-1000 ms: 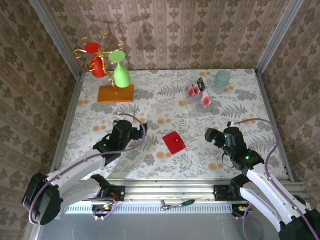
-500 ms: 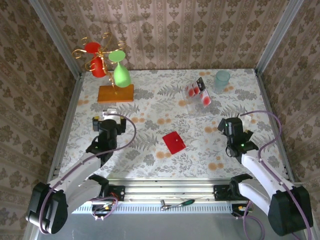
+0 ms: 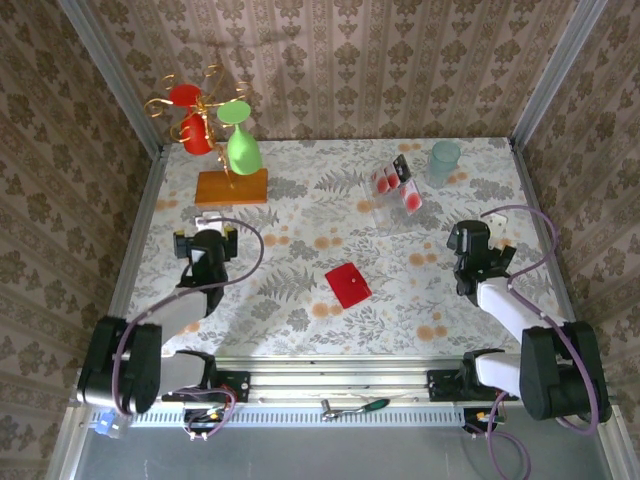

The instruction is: Put the credit cards into the card holder

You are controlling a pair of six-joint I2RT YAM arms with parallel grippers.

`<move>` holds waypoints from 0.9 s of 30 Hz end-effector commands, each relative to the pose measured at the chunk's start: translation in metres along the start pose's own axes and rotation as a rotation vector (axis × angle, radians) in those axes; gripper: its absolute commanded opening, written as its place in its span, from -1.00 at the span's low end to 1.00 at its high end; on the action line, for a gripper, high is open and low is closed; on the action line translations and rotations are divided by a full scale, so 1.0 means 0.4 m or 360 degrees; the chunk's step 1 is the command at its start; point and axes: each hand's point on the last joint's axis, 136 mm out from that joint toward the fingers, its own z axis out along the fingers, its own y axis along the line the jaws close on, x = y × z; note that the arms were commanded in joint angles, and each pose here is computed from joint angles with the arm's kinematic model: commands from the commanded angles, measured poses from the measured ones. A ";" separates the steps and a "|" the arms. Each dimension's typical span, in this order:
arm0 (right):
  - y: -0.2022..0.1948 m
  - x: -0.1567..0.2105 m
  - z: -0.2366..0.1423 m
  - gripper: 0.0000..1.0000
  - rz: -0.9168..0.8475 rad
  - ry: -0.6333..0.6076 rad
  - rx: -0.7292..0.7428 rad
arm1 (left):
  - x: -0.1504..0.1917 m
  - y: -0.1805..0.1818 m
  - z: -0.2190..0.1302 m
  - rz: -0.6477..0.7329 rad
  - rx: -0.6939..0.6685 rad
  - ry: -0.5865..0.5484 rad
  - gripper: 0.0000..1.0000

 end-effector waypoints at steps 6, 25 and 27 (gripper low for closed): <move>0.095 -0.046 0.014 1.00 -0.0018 -0.0227 -0.0340 | -0.041 0.000 0.056 -0.0033 -0.0002 -0.0186 1.00; 0.197 0.002 0.023 1.00 -0.0058 -0.0392 -0.0766 | 0.015 -0.041 0.103 -0.0090 0.0282 -0.0197 1.00; 0.218 -0.001 0.030 1.00 -0.0085 -0.0381 -0.0832 | 0.016 -0.044 0.109 -0.0100 0.0319 -0.0171 1.00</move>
